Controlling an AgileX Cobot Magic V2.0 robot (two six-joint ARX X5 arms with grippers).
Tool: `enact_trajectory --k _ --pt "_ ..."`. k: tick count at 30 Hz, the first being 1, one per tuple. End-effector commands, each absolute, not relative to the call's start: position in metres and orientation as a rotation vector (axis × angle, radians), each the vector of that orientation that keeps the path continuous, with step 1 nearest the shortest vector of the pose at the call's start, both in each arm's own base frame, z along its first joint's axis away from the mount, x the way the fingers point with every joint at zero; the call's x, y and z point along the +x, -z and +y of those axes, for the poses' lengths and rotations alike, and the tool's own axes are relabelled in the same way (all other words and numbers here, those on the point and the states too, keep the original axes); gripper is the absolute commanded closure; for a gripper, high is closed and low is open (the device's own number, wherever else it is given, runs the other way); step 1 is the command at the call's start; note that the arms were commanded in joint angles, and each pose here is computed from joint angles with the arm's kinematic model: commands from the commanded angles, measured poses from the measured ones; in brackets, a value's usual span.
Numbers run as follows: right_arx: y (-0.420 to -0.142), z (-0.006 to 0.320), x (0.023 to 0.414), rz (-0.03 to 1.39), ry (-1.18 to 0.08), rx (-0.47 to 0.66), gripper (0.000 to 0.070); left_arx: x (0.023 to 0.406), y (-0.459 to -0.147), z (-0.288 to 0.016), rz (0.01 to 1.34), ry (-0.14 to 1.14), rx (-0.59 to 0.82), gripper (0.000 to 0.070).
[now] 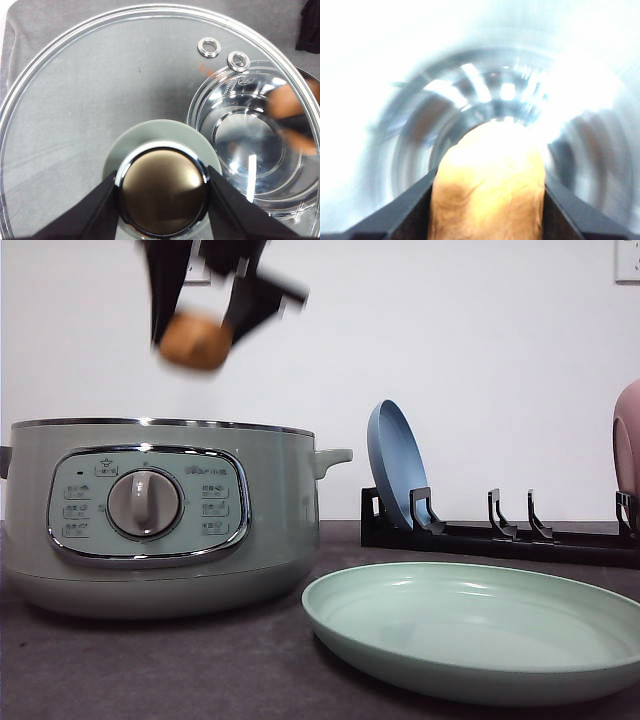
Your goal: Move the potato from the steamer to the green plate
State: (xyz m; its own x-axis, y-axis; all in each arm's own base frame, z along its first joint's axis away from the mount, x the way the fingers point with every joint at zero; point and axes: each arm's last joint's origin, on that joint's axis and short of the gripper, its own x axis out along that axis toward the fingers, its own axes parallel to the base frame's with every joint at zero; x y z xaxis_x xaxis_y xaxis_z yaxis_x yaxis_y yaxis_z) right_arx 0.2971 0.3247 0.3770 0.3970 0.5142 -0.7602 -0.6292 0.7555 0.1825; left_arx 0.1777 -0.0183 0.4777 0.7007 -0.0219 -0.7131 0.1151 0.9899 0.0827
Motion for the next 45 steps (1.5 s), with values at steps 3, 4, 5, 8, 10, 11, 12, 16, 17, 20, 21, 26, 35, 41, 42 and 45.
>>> enact_trajectory --k 3,4,5,8,10,11,12,16,17,20,21,26,35,41,42,45 --pt "-0.398 0.306 0.287 0.888 -0.741 -0.199 0.0540 0.173 -0.491 -0.018 0.703 0.069 0.114 0.0697" --pt "-0.407 0.297 0.284 0.884 -0.735 -0.201 0.0540 0.173 -0.491 -0.018 0.703 0.069 0.114 0.0697" --pt "-0.414 0.288 0.281 0.881 -0.728 -0.202 0.0540 0.173 -0.491 -0.018 0.703 0.069 0.114 0.0697" --pt "-0.434 0.260 0.273 0.874 -0.700 -0.199 0.0540 0.173 -0.491 -0.018 0.702 0.070 0.114 0.0697" --pt "-0.445 0.241 0.269 0.872 -0.674 -0.192 0.0539 0.173 -0.491 -0.018 0.702 0.070 0.114 0.0697" --pt "-0.450 0.232 0.266 0.871 -0.658 -0.186 0.0539 0.173 -0.491 -0.018 0.701 0.070 0.114 0.0697" --pt "-0.455 0.223 0.264 0.870 -0.643 -0.180 0.0539 0.173 -0.491 -0.018 0.700 0.070 0.114 0.0697" --pt "-0.469 0.190 0.252 0.856 -0.577 -0.164 0.0539 0.173 -0.491 -0.018 0.700 0.070 0.114 0.0697" --pt "-0.471 0.183 0.249 0.852 -0.563 -0.168 0.0539 0.173 -0.491 -0.018 0.700 0.070 0.114 0.0697" --pt "-0.472 0.162 0.237 0.856 -0.521 -0.170 0.0539 0.173 -0.491 -0.019 0.700 0.074 0.115 0.0697" --pt "-0.471 0.156 0.233 0.859 -0.512 -0.168 0.0539 0.173 -0.491 -0.019 0.700 0.076 0.116 0.0697" --pt "-0.456 0.132 0.213 0.856 -0.491 -0.175 0.0539 0.173 -0.491 -0.019 0.699 0.078 0.116 0.0697" --pt "-0.381 0.123 0.201 0.910 -0.544 -0.144 0.0539 0.173 -0.492 -0.024 0.696 0.111 0.122 0.0697" --pt "-0.316 0.131 0.210 0.991 -0.619 -0.101 0.0539 0.172 -0.492 -0.027 0.696 0.125 0.124 0.0697" --pt "-0.307 0.133 0.211 0.995 -0.626 -0.089 0.0539 0.172 -0.492 -0.027 0.696 0.128 0.125 0.0697" --pt "-0.279 0.135 0.213 1.008 -0.636 -0.056 0.0539 0.172 -0.492 -0.029 0.695 0.136 0.126 0.0697"
